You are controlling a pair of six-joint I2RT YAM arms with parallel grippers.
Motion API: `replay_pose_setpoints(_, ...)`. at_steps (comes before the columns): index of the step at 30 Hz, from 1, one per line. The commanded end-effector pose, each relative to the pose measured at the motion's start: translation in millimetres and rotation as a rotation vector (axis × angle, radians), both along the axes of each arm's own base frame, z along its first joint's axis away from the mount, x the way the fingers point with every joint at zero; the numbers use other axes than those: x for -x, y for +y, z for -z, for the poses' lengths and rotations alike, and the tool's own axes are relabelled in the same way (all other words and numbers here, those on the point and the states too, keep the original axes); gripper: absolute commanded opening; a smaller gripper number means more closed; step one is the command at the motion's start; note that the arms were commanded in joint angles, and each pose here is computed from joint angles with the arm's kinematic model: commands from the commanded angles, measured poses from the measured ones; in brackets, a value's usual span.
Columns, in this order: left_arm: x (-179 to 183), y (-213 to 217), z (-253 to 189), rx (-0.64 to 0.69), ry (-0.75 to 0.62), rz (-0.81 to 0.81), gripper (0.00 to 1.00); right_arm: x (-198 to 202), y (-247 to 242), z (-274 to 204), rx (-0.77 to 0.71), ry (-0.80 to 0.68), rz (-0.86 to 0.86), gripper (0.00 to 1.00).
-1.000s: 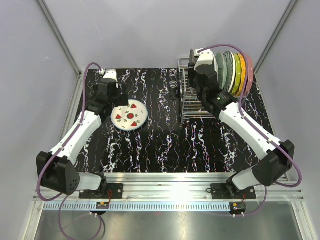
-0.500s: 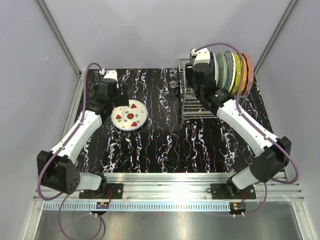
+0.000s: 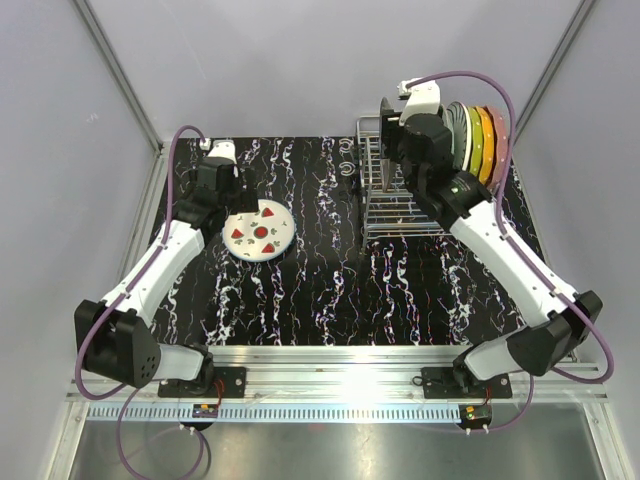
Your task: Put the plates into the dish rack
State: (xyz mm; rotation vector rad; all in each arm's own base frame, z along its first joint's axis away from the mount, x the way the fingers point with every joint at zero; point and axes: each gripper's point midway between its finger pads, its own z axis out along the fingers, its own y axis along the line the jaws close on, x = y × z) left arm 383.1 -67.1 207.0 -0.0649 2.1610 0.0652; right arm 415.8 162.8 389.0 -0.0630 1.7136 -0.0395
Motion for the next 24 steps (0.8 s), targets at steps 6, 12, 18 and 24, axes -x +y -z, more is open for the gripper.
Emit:
replay_pose_setpoints(6, -9, -7, -2, 0.024, -0.013, 0.028, 0.99, 29, -17, -59, -0.074, -0.106, -0.014, 0.66)
replay_pose_setpoints(12, -6, -32, 8, 0.074, 0.01, 0.17, 0.99, 49, -12, -63, -0.145, -0.109, -0.096, 0.68)
replay_pose_setpoints(18, -3, -56, 52, 0.103, 0.182, 0.28, 0.99, 89, -27, -59, -0.196, -0.109, -0.14, 0.7)
replay_pose_setpoints(24, 4, -76, 86, 0.025, 0.238, 0.359, 0.99, 133, -50, -53, -0.259, -0.14, -0.161, 0.7)
